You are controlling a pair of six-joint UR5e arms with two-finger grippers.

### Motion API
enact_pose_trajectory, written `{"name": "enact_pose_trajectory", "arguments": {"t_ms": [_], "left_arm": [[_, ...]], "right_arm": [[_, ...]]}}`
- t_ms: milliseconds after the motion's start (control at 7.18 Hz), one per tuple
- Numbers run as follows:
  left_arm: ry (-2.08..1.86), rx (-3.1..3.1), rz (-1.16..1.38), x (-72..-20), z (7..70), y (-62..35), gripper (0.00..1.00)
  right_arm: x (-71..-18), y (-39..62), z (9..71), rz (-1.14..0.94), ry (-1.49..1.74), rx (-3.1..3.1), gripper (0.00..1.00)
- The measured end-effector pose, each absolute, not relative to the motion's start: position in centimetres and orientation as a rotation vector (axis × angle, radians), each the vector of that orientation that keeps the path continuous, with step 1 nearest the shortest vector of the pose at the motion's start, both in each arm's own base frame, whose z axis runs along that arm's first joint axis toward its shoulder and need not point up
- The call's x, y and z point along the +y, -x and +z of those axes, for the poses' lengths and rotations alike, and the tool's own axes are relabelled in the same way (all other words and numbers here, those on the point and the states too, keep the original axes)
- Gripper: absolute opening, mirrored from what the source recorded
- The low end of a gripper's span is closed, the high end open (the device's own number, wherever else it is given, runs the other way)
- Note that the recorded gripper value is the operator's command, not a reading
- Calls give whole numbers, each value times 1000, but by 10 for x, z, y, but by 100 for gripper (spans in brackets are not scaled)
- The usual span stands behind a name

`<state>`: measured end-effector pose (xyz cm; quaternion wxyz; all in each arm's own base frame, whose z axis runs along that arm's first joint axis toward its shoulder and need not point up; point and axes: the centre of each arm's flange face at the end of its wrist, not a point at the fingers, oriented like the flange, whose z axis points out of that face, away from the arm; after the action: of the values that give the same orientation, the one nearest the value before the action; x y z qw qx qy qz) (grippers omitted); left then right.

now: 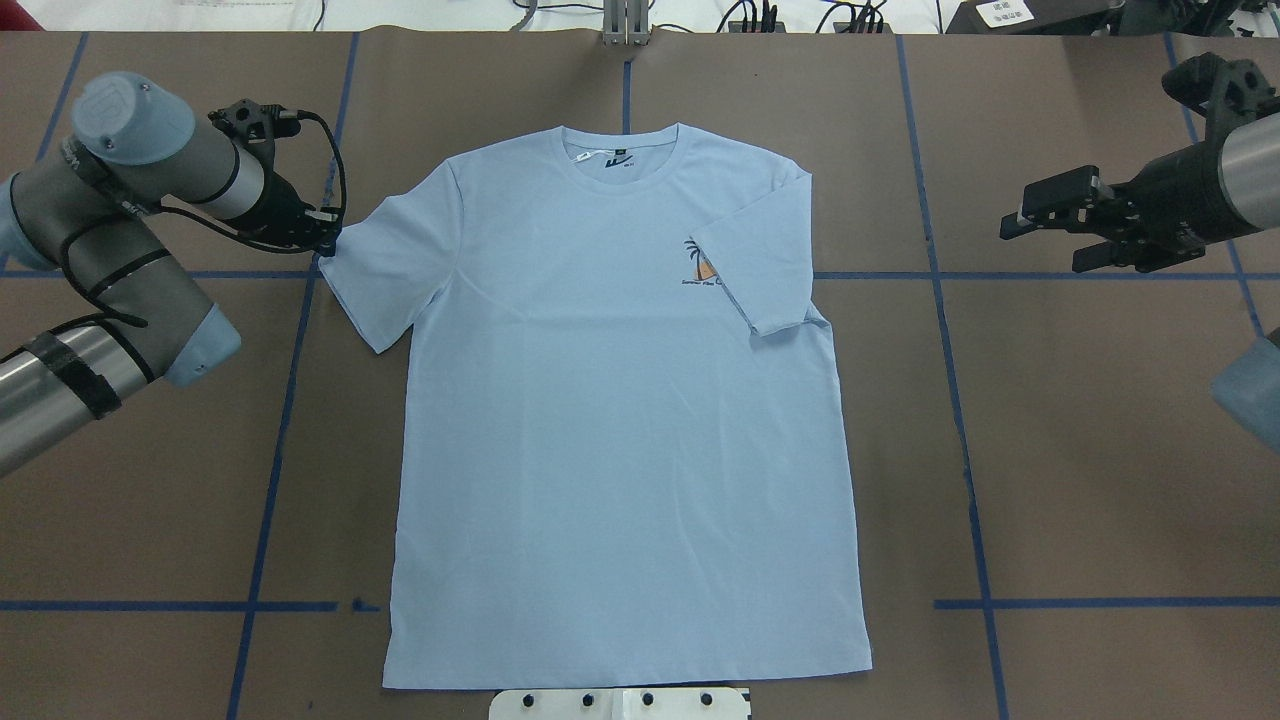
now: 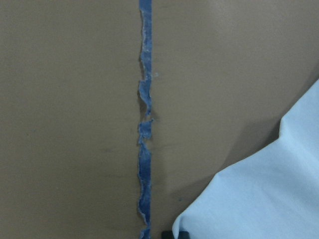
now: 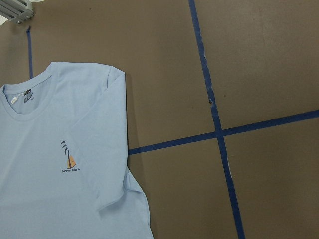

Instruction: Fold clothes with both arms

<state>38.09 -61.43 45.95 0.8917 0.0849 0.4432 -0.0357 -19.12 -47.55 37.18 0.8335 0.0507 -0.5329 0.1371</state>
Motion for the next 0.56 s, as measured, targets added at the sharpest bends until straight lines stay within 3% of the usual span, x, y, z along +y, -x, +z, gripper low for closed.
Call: {"name": "enact_pose_trajectory", "arguments": {"t_ms": [279,557], "left_arm": [[-201,955,-70,-609,425,-375,0],[-152,1005,-136,-589,339,-386,0]], "right_arm": [[-474,190,371,291,-109,-1131,100],[-474,189,371,292,-109,-1131,100]]}}
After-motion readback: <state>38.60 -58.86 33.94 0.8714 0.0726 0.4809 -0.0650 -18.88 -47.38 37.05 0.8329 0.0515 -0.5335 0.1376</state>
